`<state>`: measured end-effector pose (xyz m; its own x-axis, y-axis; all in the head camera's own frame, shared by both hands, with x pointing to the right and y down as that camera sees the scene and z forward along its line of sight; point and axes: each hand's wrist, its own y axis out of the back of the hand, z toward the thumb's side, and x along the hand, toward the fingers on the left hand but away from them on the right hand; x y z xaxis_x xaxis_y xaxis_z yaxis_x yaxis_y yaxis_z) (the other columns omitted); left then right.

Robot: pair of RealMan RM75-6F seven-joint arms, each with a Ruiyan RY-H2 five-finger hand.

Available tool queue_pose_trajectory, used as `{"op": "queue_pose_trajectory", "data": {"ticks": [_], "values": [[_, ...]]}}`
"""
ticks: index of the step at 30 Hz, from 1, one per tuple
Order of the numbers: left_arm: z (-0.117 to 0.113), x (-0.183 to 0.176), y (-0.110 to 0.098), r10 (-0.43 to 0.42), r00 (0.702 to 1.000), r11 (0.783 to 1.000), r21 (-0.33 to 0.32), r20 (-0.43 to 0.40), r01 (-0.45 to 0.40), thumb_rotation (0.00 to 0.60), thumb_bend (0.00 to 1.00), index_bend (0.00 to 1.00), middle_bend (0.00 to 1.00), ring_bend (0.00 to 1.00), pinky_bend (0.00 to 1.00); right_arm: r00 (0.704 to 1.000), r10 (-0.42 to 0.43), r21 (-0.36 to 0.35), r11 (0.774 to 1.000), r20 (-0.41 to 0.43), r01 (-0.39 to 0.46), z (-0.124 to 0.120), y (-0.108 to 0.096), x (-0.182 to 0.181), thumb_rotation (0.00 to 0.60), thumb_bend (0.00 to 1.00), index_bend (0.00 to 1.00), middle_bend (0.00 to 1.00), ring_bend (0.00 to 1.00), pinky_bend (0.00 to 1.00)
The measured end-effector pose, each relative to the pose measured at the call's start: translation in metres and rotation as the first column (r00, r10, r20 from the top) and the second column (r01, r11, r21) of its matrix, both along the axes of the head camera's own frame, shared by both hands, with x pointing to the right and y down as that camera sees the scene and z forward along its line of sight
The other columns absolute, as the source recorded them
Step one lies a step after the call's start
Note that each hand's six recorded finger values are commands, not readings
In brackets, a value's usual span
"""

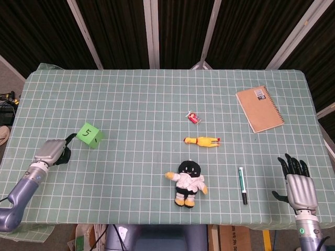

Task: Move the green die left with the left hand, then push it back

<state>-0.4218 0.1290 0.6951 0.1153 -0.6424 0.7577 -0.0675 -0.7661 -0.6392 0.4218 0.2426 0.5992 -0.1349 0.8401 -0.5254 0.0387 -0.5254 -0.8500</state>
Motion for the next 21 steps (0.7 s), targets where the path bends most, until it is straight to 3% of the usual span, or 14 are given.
{"op": "queue_pose_trajectory", "data": {"ticks": [21], "values": [[-0.002,0.022,0.014,0.076,0.995,0.997,-0.007,-0.061,-0.076,0.6,0.84,0.1,0.76,0.63,0.73,1.0,0.003,0.0,1.0,-0.002,-0.003,0.0,0.0,0.0,0.6,0.15,0.12,0.01,0.06,0.03]]}}
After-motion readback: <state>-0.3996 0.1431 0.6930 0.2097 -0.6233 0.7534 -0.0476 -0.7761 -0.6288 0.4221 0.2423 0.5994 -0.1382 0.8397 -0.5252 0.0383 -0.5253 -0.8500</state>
